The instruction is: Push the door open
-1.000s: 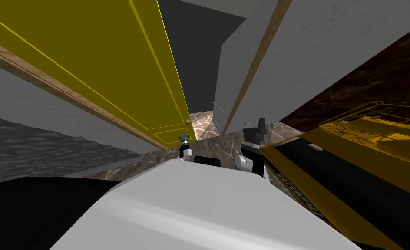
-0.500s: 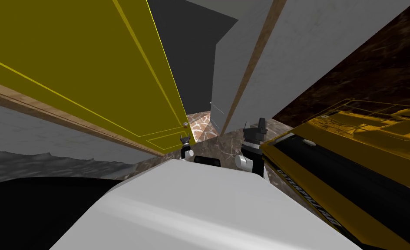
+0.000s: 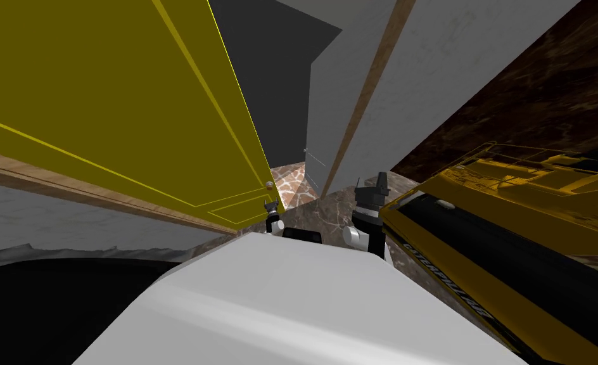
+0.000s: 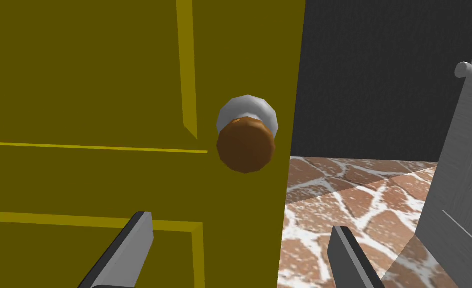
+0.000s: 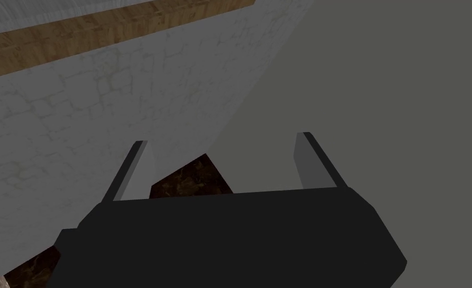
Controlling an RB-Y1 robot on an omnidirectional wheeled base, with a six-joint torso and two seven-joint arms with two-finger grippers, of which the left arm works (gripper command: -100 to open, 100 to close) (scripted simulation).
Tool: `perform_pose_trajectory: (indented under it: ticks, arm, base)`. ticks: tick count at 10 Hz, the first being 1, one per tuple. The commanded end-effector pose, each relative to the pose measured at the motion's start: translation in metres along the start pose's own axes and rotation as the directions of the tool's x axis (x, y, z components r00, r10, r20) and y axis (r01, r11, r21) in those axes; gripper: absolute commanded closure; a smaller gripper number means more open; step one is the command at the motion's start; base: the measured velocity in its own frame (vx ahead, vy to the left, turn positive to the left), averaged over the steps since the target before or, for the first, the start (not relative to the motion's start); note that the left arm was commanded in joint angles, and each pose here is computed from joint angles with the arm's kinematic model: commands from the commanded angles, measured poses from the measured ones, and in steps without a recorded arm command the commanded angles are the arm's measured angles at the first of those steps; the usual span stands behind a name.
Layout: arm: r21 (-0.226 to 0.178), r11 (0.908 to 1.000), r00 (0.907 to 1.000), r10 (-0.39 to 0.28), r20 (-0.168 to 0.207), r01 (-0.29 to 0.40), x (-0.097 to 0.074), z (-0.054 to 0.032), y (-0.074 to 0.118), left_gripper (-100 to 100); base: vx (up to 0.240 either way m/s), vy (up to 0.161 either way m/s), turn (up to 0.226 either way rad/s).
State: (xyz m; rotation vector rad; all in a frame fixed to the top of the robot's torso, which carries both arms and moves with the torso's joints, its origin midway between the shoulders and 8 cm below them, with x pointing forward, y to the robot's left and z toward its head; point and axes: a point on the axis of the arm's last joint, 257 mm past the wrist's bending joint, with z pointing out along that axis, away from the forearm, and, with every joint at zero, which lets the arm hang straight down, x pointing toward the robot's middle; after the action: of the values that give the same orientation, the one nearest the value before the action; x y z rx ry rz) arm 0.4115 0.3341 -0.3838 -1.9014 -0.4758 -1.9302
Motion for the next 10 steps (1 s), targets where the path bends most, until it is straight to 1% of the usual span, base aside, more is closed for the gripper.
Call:
perform_pose_trajectory:
  ticks: [1, 3, 5, 8, 9, 10]
  arm:
    - [0.004, 0.9998, 0.9998, 0.020, -0.010, -0.020, 0.001, 0.0045, -0.013, -100]
    - [0.008, 0.9996, 0.9995, 0.028, -0.015, -0.028, 0.000, 0.0062, -0.021, -100]
    - [0.014, 0.9994, 0.9994, 0.031, -0.016, -0.031, -0.001, 0.0063, -0.029, -100]
    - [0.024, 0.9996, 0.9998, 0.017, -0.007, -0.017, -0.005, 0.0017, -0.031, -100]
    - [0.029, 0.9996, 1.0000, 0.003, 0.001, -0.003, -0.008, -0.0021, -0.028, -100]
    - [0.027, 0.9996, 0.9999, 0.011, -0.004, -0.010, -0.006, -0.0006, -0.030, -100]
  base:
    - [0.120, 0.079, -0.025]
    - [0.155, 0.084, -0.036]
    - [0.184, 0.096, -0.032]
    - [0.199, 0.100, -0.031]
    - [0.182, 0.107, -0.035]
    - [0.082, 0.048, -0.010]
